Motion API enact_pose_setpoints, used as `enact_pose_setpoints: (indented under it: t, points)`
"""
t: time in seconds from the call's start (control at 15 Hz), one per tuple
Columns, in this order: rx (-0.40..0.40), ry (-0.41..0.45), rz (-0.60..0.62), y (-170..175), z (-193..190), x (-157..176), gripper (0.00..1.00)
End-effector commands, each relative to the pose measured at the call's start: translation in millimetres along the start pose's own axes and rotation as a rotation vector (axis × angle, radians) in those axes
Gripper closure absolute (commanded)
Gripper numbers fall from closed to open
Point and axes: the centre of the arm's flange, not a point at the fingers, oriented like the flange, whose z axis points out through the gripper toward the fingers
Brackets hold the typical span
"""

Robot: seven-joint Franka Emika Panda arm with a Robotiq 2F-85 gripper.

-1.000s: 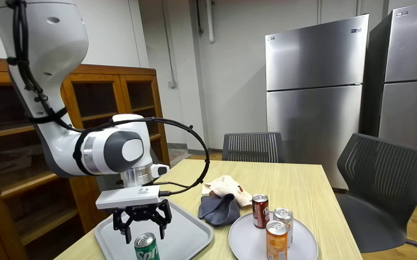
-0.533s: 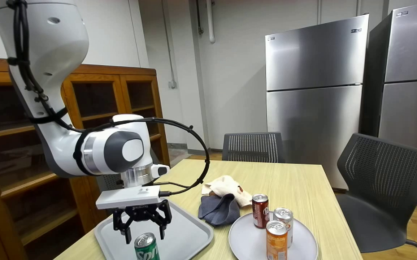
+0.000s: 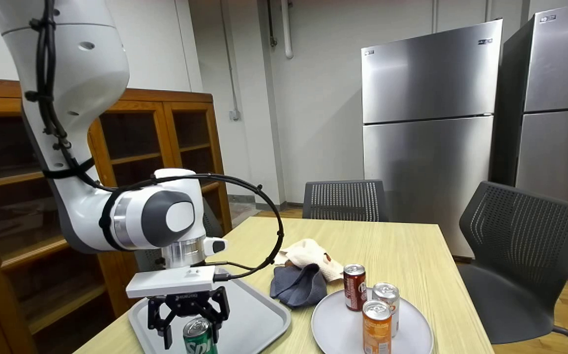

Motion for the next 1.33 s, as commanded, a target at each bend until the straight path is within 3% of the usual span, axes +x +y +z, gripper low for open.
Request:
enact_pose_setpoints:
  t: [0.0,1.0,1.07,1.13,1.27]
  points:
    - [-0.003,-0.006,-0.019,-1.5,8.8,2.2,0.0]
    - [-0.057,0.049,-0.036,5.0,6.4,7.8,0.0]
    - [-0.056,0.051,-0.039,4.8,6.1,7.9,0.25]
    - [-0.058,0.053,-0.04,4.8,6.1,8.3,0.26]
    - [-0.058,0.053,-0.044,4.4,6.4,8.7,0.41]
